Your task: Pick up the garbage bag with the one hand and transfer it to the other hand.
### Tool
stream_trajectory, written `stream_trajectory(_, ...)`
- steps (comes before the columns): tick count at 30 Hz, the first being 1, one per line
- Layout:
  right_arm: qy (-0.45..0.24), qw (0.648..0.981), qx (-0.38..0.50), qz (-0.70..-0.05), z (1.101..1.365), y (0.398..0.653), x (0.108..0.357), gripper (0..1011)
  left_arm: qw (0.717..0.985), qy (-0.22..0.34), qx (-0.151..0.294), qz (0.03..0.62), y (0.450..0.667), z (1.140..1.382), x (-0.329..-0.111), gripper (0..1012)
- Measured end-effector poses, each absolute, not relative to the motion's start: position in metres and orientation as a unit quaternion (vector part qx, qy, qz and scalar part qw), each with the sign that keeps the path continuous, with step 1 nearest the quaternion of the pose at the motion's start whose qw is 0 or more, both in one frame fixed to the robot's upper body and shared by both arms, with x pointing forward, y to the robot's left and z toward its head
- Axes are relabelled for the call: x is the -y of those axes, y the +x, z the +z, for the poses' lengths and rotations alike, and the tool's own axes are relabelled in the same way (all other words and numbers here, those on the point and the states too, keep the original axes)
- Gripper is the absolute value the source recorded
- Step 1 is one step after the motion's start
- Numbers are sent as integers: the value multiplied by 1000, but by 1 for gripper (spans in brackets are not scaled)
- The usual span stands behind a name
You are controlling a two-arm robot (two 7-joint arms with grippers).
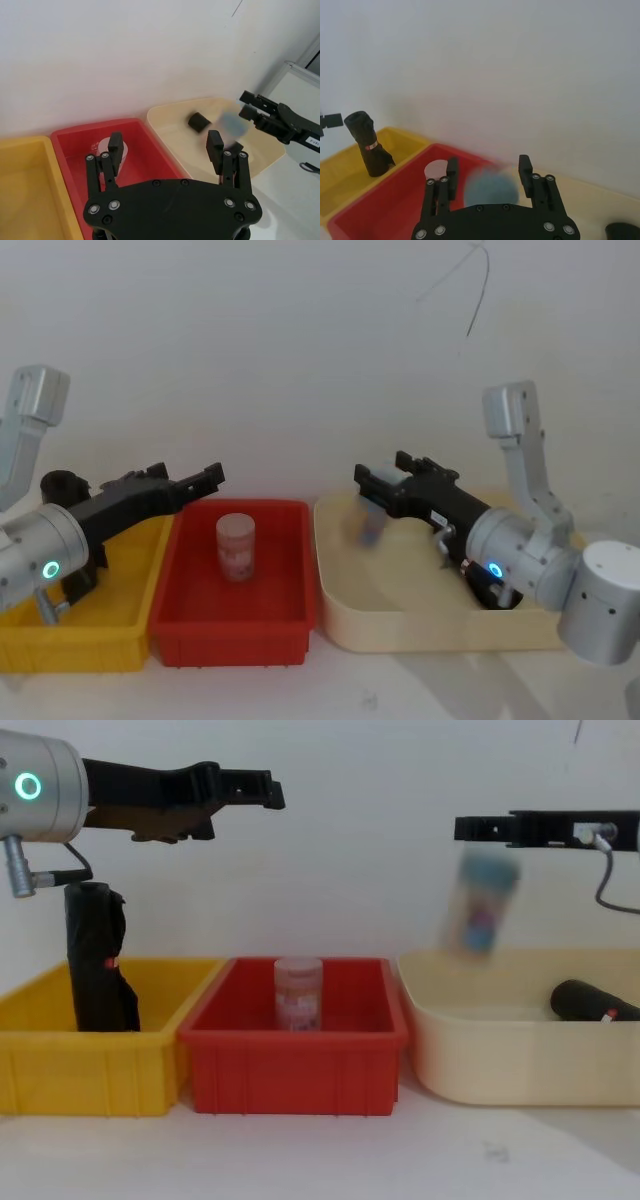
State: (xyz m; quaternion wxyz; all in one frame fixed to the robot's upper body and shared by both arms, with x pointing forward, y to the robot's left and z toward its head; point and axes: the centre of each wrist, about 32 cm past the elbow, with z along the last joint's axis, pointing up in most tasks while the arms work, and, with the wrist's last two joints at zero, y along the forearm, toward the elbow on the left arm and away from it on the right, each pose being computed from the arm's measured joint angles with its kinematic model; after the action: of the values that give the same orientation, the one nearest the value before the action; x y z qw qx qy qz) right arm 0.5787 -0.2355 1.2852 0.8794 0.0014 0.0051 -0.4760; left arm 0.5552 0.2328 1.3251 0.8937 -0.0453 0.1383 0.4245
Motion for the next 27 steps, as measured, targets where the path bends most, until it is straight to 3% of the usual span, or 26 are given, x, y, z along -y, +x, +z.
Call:
stream_trajectory(11,12,887,5,-461,1268,572,242,1001,894,-45,-138,425,555,1325,-233,1002)
stream_trajectory(27,28,907,55,-417,1261,552,223,1001,907,-36,-116,404,563,1321,-228,1002)
